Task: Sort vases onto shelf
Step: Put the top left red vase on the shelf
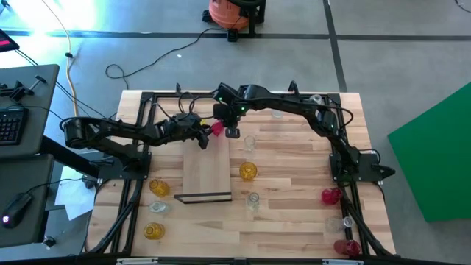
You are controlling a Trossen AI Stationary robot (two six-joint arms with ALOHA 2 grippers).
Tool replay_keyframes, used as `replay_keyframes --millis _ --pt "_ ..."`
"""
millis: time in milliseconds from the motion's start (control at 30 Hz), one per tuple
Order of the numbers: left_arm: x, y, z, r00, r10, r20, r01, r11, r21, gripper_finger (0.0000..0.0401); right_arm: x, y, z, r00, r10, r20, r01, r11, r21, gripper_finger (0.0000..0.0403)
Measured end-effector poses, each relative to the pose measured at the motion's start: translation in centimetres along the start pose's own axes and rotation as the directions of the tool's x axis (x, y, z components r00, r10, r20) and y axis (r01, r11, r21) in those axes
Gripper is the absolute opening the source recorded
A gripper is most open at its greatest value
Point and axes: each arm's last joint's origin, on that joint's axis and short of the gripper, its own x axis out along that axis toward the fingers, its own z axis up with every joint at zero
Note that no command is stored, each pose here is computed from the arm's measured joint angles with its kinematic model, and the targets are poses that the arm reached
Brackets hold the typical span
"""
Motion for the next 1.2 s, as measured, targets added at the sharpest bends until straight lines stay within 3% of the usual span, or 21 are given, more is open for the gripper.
replay_keyframes --millis 367,1200 --pt "0.0 0.0 0.0 1.0 0.003 0.003 -0.003 1.0 -0.001 0.0126 -0.4 0.3 0.5 1.0 -0.008 0.014 0.008 1.0 -0.012 0.0114" --pt "0.0 -0.1 0.0 1.0 -0.021 -0.007 0.021 0.999 -0.035 0.0126 -0.7 0.5 0.5 1.0 0.023 0.005 -0.023 0.999 -0.029 0.0115"
